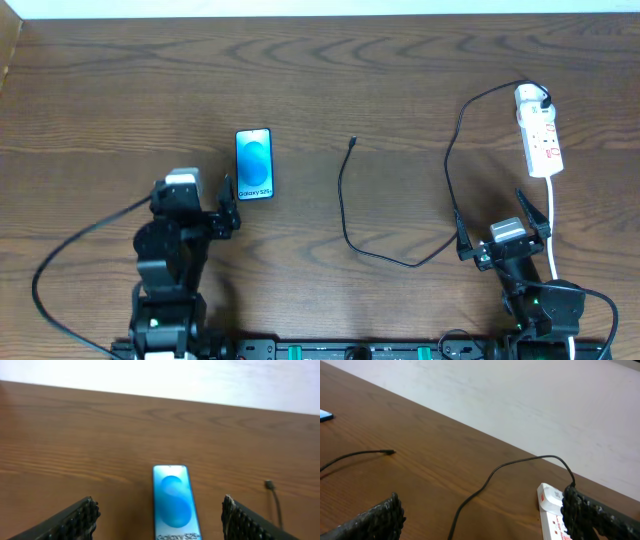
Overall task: Plug charger to phone and switch on socket
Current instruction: 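Raise the left arm and move its gripper over the blue phone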
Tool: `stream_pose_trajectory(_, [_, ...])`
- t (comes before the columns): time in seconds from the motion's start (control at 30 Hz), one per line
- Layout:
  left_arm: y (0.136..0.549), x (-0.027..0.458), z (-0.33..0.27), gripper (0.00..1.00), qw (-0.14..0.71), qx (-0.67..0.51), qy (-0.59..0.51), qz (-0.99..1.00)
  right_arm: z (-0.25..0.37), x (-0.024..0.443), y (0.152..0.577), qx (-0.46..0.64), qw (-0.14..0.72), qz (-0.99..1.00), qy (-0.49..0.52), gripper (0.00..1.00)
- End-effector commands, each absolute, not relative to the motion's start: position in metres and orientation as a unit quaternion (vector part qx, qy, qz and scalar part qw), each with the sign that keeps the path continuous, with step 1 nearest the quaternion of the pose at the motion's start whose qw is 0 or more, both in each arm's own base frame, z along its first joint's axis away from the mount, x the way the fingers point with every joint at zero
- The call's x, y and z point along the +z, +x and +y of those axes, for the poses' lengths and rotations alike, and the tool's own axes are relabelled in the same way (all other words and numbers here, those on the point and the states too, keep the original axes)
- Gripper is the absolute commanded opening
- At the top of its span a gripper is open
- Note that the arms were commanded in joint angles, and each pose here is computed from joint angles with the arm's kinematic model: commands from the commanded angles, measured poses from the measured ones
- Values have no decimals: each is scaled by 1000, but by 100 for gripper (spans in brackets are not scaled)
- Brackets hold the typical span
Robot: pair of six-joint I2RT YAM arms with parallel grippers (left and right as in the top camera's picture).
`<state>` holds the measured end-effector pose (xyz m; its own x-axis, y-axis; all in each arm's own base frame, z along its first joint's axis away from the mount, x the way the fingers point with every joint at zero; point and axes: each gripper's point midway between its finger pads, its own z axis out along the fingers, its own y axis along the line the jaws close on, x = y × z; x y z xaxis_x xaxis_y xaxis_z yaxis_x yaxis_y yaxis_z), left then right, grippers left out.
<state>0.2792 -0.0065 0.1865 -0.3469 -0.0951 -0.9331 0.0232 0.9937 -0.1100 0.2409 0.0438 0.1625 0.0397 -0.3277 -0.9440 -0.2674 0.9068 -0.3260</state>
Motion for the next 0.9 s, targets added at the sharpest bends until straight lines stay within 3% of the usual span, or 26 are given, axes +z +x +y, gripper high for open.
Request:
stream_pose_trajectory(0.0, [288, 211, -20, 81, 565, -79, 9, 821, 46, 162, 240, -16, 688, 693, -215, 99])
stream_pose_trajectory(0.57, [329, 278, -24, 80, 376, -98, -4, 922, 46, 162, 240, -16, 688, 693, -215, 99])
stream_pose_trajectory(0.87, [348, 267, -22, 80, 232, -92, 3, 968, 46, 162, 240, -16, 688, 693, -215, 99])
